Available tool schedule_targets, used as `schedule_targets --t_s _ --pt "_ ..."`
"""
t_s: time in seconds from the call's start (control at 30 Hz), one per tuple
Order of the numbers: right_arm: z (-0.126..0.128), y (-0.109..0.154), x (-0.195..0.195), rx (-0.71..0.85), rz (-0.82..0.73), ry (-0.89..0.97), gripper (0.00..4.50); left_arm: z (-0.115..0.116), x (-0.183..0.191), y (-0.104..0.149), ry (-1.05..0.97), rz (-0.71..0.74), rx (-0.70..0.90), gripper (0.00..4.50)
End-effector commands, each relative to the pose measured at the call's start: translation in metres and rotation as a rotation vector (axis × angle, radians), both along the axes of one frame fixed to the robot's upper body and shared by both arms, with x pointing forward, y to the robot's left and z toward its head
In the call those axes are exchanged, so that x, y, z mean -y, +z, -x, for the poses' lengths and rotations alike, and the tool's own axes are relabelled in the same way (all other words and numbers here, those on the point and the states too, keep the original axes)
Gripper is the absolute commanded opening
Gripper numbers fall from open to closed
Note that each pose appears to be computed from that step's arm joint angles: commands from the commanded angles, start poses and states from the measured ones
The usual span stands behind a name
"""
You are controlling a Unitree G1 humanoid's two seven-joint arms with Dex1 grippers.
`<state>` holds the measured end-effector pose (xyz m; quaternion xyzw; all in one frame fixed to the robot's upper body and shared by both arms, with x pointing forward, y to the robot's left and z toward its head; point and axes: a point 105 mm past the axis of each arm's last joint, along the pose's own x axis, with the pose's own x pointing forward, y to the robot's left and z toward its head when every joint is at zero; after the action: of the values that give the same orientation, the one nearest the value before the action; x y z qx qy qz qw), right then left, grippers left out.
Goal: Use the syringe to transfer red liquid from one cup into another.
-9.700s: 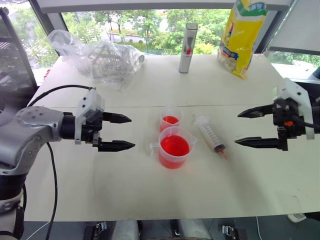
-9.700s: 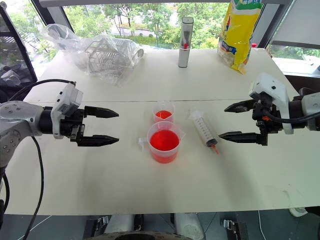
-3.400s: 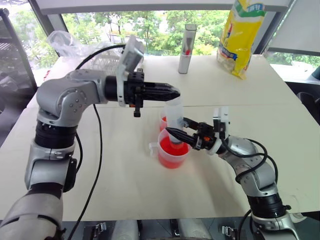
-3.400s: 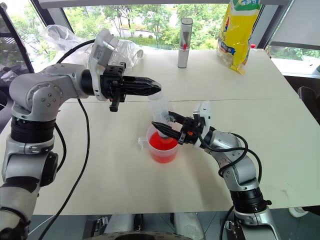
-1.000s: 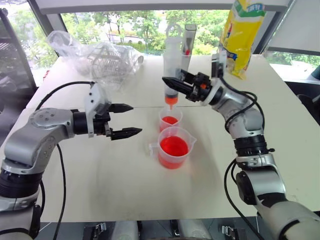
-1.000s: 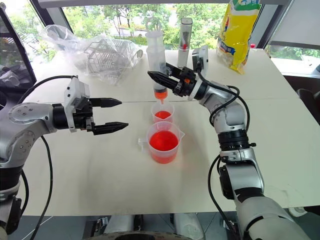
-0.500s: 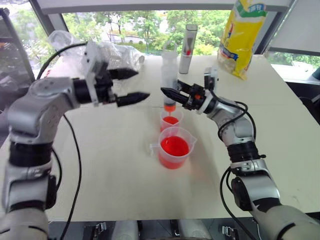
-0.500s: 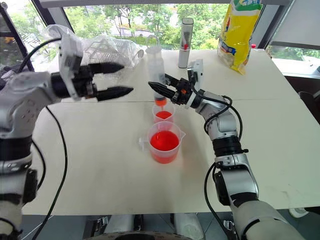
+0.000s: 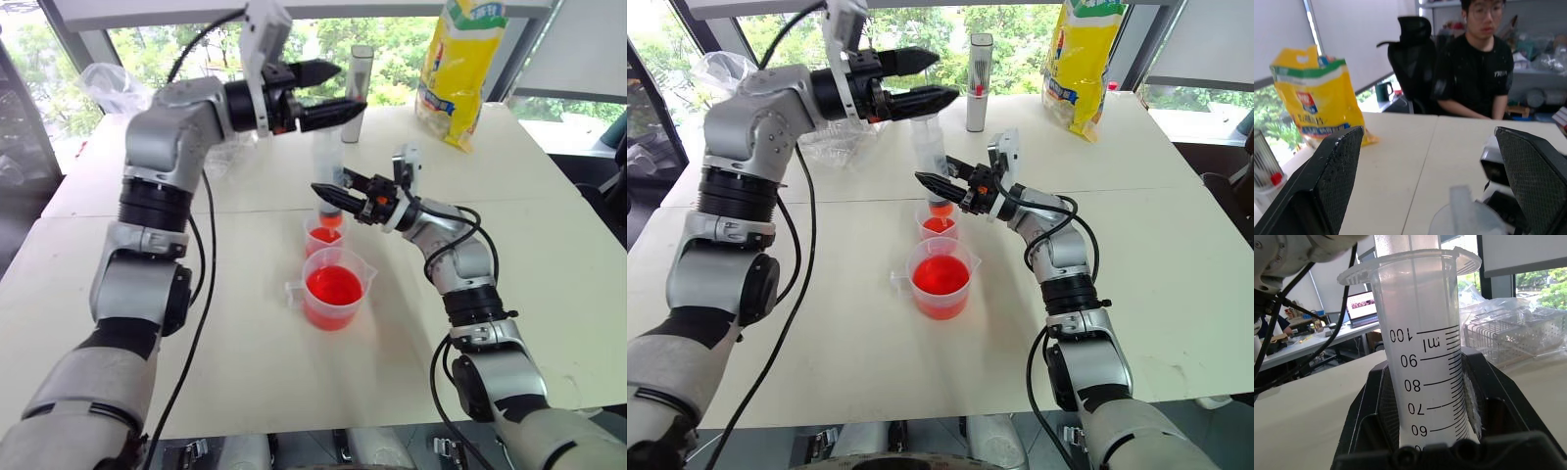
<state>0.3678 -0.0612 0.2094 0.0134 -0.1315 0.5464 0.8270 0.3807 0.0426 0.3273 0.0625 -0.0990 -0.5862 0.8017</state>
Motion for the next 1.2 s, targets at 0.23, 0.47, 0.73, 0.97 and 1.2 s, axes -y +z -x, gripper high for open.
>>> schedule_targets --t_s 0.23,0.47,0.73,0.97,1.2 --pt "0.002 0.018 0.001 0.079 -0.010 0.000 1.39 0.015 -0.011 0.019 -0.010 -0.003 0.069 4.41" --pt "0.001 0.018 0.001 0.077 -0.002 0.005 1.39 0.026 -0.024 0.017 0.002 -0.015 0.048 4.19" --pt "0.000 0.018 0.000 0.080 0.002 0.012 1.39 0.023 -0.025 0.005 0.024 -0.018 0.000 0.59" --pt "0.000 0.020 0.001 0.084 0.005 0.011 1.39 0.022 -0.022 0.001 0.010 -0.013 -0.025 0.03" --pt "0.002 0.026 -0.001 0.099 -0.005 0.022 1.39 0.025 -0.015 -0.016 -0.023 -0.056 -0.069 0.03"
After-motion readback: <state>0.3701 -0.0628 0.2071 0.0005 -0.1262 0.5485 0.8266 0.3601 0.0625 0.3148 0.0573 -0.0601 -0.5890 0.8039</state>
